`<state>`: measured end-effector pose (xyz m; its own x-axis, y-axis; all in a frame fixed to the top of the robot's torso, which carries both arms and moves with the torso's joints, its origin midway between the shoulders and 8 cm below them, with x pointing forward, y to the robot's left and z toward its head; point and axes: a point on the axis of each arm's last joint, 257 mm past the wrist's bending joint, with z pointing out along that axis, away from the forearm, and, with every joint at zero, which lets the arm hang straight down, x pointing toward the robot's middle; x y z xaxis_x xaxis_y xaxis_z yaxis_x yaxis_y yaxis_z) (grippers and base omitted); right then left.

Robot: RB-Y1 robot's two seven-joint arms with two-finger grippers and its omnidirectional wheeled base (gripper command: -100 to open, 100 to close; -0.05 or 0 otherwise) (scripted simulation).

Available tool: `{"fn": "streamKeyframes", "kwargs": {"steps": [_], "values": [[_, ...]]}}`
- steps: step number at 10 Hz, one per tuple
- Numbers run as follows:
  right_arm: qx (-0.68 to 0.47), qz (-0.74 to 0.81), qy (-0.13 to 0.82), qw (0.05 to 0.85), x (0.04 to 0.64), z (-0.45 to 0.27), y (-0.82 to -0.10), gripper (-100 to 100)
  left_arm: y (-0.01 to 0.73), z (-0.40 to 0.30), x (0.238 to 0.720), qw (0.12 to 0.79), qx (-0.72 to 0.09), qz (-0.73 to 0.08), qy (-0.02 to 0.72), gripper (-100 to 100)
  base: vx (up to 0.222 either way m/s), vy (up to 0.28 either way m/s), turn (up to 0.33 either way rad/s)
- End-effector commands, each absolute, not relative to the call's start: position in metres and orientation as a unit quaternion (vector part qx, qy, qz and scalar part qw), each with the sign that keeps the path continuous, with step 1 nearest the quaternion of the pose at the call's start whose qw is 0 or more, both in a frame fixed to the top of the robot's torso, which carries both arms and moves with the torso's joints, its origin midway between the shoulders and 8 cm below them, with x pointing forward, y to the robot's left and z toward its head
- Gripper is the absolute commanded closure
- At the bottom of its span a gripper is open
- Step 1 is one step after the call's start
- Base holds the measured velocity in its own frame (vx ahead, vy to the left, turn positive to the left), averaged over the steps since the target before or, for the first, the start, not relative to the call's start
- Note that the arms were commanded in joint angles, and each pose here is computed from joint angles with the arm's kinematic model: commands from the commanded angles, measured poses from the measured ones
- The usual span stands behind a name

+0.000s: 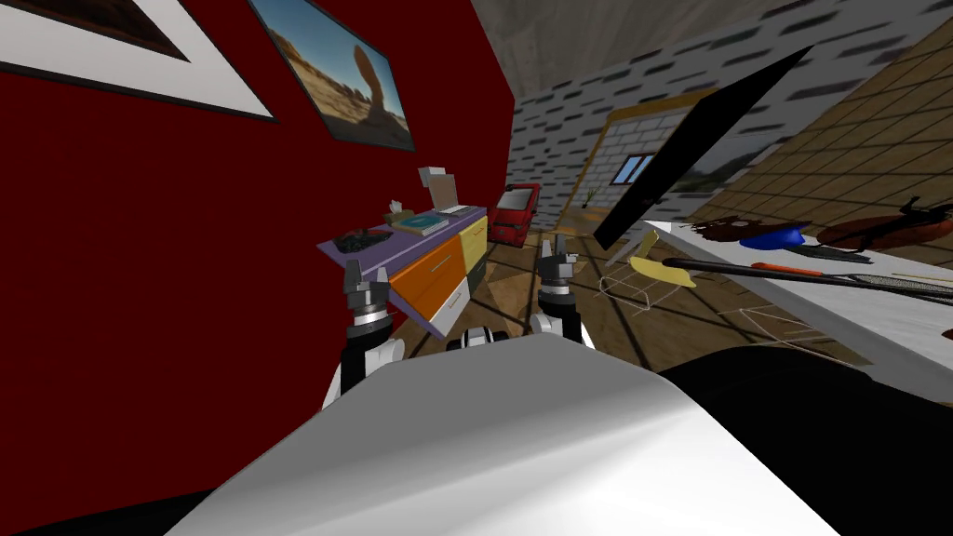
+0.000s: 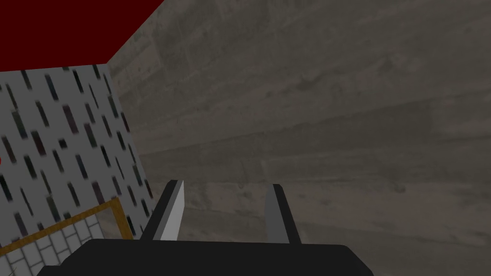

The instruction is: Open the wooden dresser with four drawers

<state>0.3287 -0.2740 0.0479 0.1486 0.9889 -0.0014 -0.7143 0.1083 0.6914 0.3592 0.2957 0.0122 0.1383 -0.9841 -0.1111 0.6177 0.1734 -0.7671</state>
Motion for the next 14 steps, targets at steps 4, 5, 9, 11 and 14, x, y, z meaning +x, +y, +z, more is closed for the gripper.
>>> {"fn": "streamKeyframes", "kwargs": {"steps": [4,5,9,11,14], "values": [[0.282,0.605,0.244,0.703,0.329,0.048,-0.274,0,0.344,-0.031,0.380,0.670,-0.367,-0.564,0.313,-100,0.139,-0.178,0.153],[0.282,0.605,0.244,0.703,0.329,0.048,-0.274,0,0.351,-0.037,0.382,0.666,-0.378,-0.562,0.312,-100,0.092,-0.147,0.103],[0.282,0.605,0.244,0.703,0.329,0.048,-0.274,0,0.389,-0.074,0.390,0.642,-0.442,-0.552,0.296,-100,0.104,-0.180,0.149],[0.282,0.605,0.244,0.703,0.329,0.048,-0.274,0,0.403,-0.088,0.391,0.633,-0.466,-0.548,0.288,-100,0.128,-0.177,0.139],[0.282,0.605,0.244,0.703,0.329,0.048,-0.274,0,0.427,-0.113,0.392,0.616,-0.504,-0.540,0.273,-100,0.093,-0.157,0.121]]}}
